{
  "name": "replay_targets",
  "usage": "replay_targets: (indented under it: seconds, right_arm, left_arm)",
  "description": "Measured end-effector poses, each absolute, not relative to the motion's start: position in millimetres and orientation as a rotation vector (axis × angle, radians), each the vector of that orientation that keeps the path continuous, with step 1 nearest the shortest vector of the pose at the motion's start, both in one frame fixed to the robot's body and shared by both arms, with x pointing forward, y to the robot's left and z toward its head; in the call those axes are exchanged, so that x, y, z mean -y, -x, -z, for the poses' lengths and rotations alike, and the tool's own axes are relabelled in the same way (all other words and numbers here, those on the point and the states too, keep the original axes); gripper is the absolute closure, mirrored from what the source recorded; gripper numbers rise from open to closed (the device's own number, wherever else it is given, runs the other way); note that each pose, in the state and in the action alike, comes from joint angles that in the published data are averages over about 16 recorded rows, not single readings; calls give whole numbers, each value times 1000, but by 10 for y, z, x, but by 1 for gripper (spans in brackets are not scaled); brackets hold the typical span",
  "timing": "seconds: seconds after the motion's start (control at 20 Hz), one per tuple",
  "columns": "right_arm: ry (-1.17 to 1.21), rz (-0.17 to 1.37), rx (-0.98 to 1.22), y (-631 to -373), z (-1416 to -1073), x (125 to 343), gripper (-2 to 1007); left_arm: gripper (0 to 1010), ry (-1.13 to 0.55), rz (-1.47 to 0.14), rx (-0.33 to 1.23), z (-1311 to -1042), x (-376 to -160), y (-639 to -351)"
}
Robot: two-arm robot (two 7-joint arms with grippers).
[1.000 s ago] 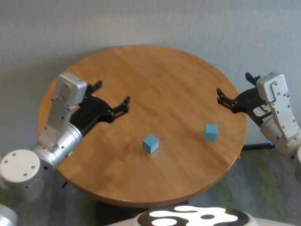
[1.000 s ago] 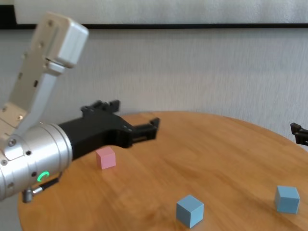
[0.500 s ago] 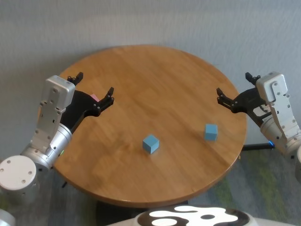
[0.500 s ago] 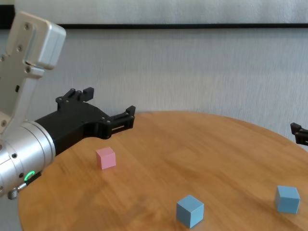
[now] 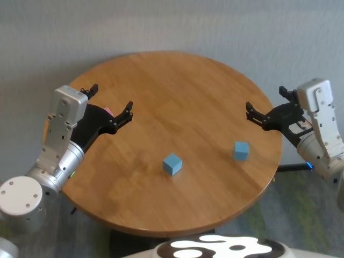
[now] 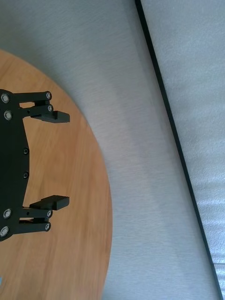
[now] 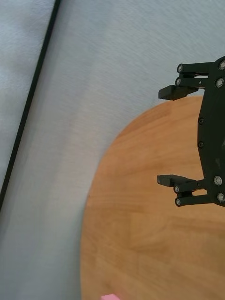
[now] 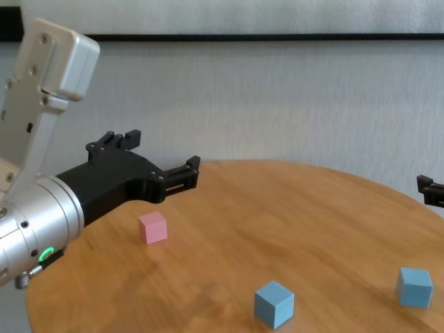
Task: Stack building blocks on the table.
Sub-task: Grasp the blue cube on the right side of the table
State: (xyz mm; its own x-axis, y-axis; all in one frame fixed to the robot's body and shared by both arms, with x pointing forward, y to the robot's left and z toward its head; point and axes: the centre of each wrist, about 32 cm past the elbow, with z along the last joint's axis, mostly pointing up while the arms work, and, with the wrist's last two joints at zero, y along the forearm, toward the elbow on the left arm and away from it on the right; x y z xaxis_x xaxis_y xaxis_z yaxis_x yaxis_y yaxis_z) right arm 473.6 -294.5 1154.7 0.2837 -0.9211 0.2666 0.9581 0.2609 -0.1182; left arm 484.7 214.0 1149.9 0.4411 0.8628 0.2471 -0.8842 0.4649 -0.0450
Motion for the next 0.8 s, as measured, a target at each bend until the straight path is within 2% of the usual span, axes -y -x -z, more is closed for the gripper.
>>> replay_targets:
  seconds: [0.5, 0.8]
  right_arm:
    - [306, 1331, -137, -4347, -11853, 2524, 0]
    - [373, 1368, -224, -4238, -11917, 2316, 0]
  left_arm:
    - [8, -98, -1078, 237, -11505, -2132, -4853]
    - [8, -98, -1076, 234, -11506, -2131, -4854]
